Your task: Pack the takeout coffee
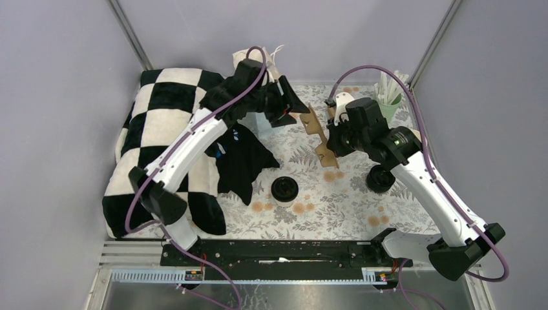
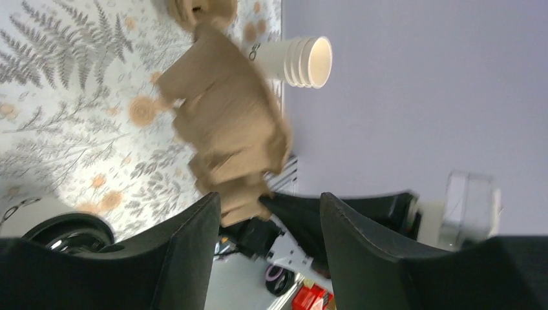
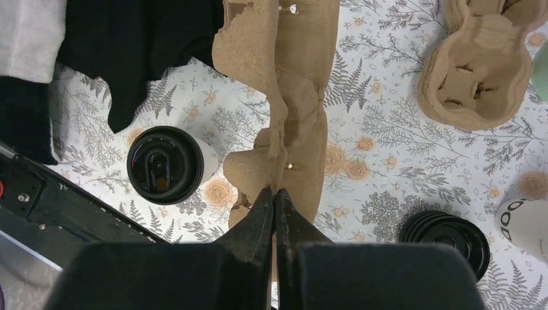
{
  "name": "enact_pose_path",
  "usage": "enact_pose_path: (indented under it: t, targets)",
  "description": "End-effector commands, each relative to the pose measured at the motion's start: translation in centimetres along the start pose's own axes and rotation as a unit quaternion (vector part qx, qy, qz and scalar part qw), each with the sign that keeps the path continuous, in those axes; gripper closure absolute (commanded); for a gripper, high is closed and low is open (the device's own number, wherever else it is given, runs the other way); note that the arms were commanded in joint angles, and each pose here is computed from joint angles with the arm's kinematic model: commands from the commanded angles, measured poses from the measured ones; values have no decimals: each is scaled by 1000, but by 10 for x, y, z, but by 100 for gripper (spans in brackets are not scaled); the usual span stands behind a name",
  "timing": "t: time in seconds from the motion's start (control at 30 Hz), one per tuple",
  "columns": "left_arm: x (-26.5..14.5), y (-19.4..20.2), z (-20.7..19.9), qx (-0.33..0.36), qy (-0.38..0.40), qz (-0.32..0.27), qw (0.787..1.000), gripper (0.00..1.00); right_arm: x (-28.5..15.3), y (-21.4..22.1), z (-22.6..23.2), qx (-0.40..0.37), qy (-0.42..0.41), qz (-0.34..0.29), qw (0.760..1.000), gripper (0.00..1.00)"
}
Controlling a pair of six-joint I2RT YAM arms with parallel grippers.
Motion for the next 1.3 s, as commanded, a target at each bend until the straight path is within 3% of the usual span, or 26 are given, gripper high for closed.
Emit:
enact_pose_path:
  t: [0.0, 0.37, 0.9, 1.07, 1.27]
  targets:
    - [-4, -13, -24, -27, -26, -29, 999, 40, -3, -12, 5, -42, 6, -16, 999, 100]
    - [16, -9, -2, -70, -91, -19, 993, 53, 11, -4, 6, -85, 34, -7, 996, 100]
    - [44, 10, 1, -58, -82, 6, 995, 65, 19, 2, 18, -104, 38, 1, 994, 100]
    - [44, 14, 7, -47, -105, 0, 993, 74, 18, 1, 19, -107, 45, -2, 993, 100]
    - [41, 10, 10, -27, -124, -13, 992, 93, 17, -1, 18, -112, 59, -5, 992, 100]
Point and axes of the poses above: each gripper's point midway between its finger pads, its own x axis out along the fingers, its own z axis along the line the jaws close on, y = z × x, the point moved 2 cm from there along -x, back along the fingers, and after that the axes turned 6 degrees about x, right-handed, at the moved point
